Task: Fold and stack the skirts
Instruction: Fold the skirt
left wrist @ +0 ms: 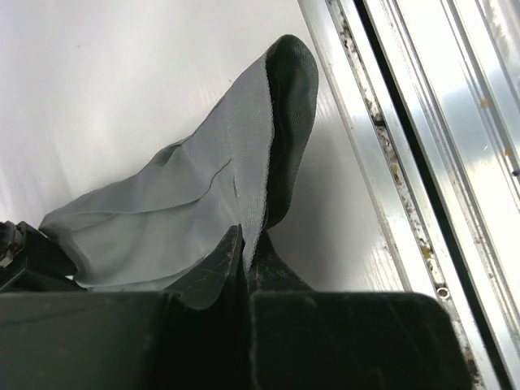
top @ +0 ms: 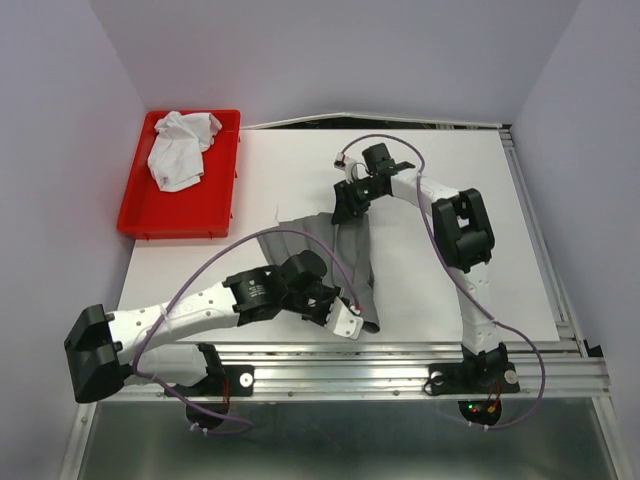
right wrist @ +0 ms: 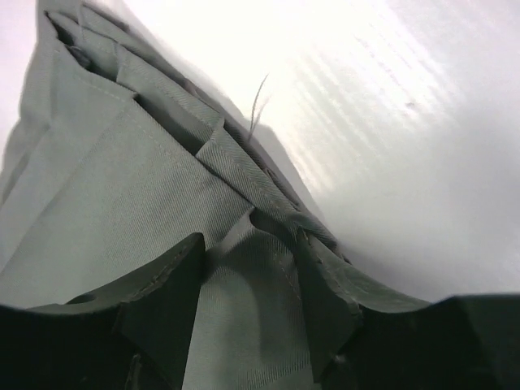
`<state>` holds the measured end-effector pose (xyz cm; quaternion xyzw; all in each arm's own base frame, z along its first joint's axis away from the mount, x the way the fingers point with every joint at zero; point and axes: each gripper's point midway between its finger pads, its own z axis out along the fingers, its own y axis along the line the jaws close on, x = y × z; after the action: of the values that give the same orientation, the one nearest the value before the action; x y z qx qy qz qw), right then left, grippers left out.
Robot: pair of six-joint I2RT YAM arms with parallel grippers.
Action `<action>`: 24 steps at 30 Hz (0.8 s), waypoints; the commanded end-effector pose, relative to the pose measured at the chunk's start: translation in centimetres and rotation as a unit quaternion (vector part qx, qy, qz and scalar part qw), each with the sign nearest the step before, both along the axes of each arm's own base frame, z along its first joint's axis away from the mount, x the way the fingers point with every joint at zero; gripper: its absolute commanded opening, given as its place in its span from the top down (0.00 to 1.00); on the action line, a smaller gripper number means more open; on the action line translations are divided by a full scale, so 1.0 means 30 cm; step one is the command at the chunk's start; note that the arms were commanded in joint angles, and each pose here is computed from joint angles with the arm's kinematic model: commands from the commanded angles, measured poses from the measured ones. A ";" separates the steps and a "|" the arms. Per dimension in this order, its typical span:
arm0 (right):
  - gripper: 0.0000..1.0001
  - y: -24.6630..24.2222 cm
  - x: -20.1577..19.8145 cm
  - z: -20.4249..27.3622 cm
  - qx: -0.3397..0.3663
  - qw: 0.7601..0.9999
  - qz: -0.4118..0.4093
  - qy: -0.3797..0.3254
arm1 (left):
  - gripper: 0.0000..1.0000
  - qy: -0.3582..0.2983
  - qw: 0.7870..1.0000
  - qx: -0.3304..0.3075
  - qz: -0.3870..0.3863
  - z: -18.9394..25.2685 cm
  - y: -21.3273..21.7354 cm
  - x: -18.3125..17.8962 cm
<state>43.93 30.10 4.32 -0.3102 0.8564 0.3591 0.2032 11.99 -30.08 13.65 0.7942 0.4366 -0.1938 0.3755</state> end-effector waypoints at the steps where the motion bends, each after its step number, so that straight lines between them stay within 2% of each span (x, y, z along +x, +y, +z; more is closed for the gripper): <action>1: 0.47 -0.009 -0.154 -0.087 -0.005 0.997 0.060 0.040 | 1.00 0.040 0.998 -0.053 0.020 0.158 -0.059 -0.009; 8: 0.50 -0.059 -0.291 -0.110 -0.015 0.994 0.094 0.047 | 1.00 0.097 0.988 -0.067 0.099 0.223 -0.066 0.156; 10: 0.51 -0.069 -0.304 -0.114 -0.019 0.994 0.098 0.046 | 1.00 0.112 0.981 -0.065 0.142 0.214 -0.036 0.267; 18: 0.52 -0.084 -0.319 -0.114 -0.027 0.993 0.104 0.039 | 1.00 0.165 0.962 -0.034 0.217 0.078 0.032 0.504; 24: 0.54 -0.086 -0.320 -0.113 -0.027 0.993 0.110 0.036 | 1.00 0.175 0.947 -0.029 0.267 -0.025 0.083 0.662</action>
<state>36.24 28.98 2.99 -0.3888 0.8146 0.3988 0.1617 28.90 -27.05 11.19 0.6020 0.6954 -0.2343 0.3149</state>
